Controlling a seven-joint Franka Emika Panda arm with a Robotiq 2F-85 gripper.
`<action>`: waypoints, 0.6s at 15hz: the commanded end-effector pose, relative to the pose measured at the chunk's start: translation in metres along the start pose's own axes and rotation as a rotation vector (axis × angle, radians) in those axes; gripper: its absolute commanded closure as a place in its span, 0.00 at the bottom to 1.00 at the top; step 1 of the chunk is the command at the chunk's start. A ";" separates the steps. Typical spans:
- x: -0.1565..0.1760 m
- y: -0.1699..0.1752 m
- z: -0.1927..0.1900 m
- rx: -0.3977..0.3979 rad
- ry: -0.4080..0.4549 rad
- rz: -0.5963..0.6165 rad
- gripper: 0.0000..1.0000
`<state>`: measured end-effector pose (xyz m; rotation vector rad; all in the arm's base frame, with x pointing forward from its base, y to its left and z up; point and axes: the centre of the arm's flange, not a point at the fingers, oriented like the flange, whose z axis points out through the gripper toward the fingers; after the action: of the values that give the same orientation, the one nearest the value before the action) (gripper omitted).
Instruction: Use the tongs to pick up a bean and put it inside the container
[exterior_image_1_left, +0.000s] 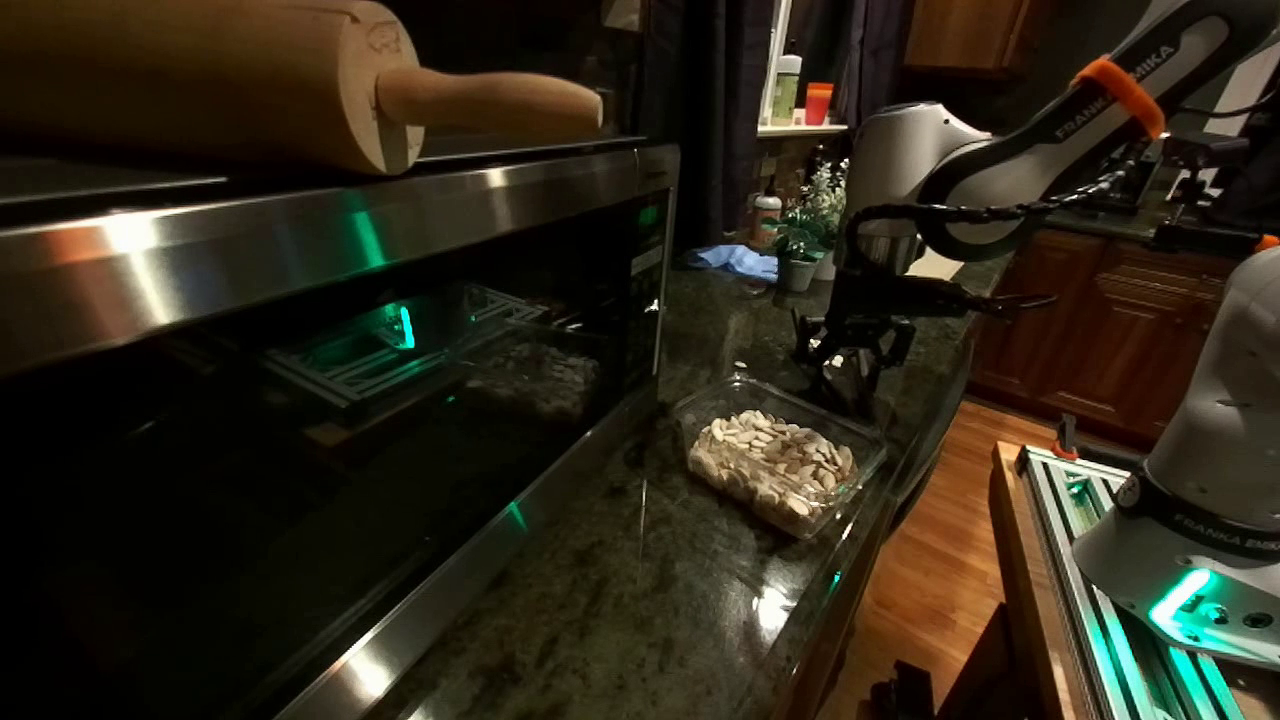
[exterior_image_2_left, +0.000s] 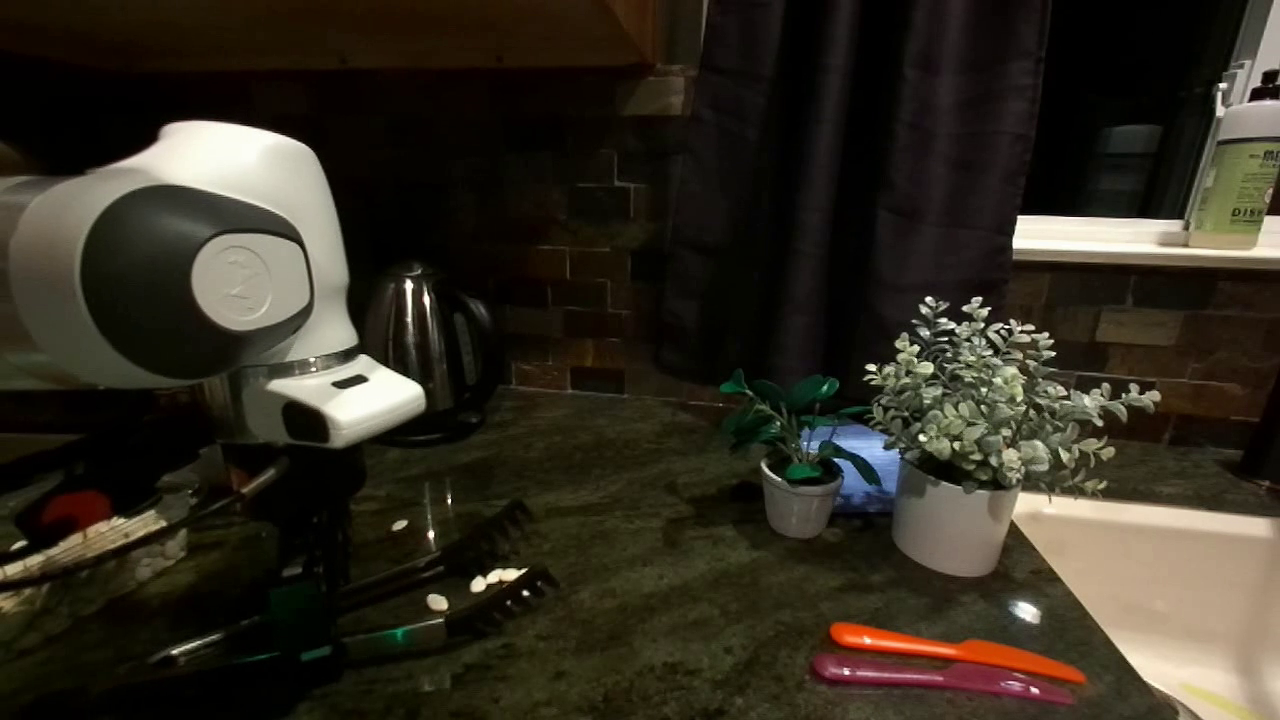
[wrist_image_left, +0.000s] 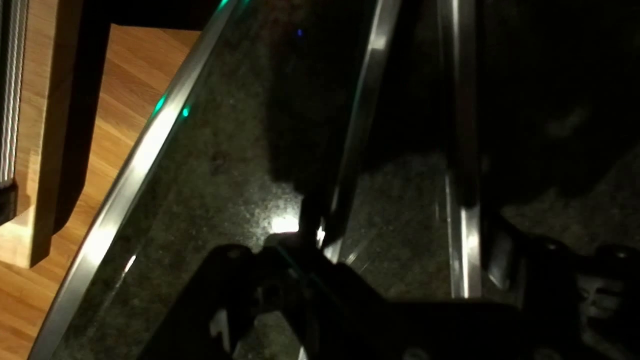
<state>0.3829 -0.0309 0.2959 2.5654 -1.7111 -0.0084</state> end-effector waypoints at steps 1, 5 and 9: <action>-0.028 0.064 0.026 -0.001 0.021 0.015 0.35; -0.028 0.064 0.024 -0.002 0.027 0.015 0.52; -0.028 0.065 0.023 -0.006 0.032 0.018 0.76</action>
<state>0.3828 -0.0324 0.2990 2.5521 -1.7146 0.0135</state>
